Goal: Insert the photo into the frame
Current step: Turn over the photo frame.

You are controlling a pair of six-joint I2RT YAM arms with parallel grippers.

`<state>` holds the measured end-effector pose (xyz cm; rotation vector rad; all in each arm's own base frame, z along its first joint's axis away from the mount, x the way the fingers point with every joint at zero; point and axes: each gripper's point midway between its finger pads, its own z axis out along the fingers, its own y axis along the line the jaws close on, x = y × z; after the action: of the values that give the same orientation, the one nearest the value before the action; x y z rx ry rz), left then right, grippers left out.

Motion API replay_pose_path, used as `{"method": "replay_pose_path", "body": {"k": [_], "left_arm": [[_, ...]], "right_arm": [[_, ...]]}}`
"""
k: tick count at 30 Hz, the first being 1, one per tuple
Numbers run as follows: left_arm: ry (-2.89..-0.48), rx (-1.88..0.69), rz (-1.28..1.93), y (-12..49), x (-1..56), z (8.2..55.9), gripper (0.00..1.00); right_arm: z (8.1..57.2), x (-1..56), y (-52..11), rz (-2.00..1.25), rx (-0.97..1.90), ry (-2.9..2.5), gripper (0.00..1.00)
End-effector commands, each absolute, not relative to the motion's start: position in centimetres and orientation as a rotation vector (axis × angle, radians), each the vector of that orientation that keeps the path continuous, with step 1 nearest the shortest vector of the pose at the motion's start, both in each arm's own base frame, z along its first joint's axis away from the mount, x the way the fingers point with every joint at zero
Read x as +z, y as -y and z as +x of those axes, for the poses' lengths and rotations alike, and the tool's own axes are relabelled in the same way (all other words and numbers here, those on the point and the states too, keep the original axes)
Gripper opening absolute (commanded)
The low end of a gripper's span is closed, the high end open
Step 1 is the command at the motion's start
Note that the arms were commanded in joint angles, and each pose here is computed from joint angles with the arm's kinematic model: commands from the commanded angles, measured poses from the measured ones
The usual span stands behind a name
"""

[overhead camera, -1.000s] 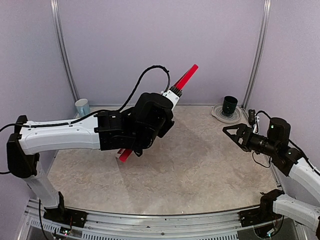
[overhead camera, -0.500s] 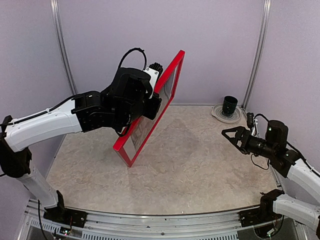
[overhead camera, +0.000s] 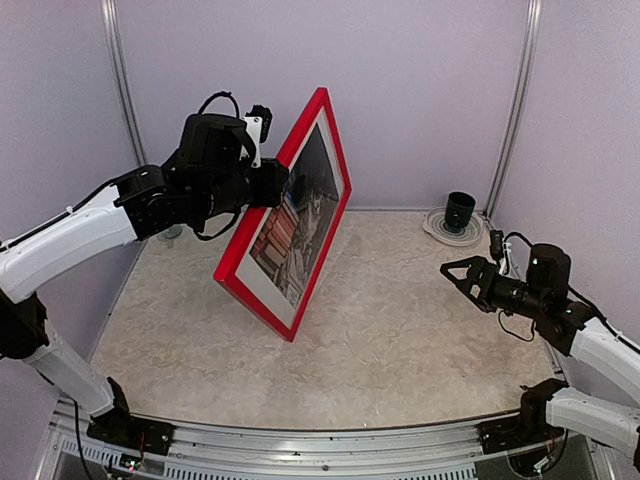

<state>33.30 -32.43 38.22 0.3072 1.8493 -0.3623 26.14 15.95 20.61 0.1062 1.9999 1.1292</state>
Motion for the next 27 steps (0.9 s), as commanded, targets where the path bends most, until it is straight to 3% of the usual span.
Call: {"method": "replay_pose_path", "body": {"k": [1,14,27], "left_arm": [[-1.784,-0.628,0.161,32.1,41.0,33.5,0.03],[-1.852,-0.807,0.055,30.2,36.8,35.5,0.02],[-1.885,-0.769,-0.095,27.3,32.9,36.6,0.05]], "right_arm": [[26.1,20.5,-16.3,0.097,1.147,-1.992,0.99],[26.1,18.6,-17.0,0.112,1.19,-2.03,0.99],[26.8,16.0,-18.3,0.11,1.205,-2.125,0.99]]}}
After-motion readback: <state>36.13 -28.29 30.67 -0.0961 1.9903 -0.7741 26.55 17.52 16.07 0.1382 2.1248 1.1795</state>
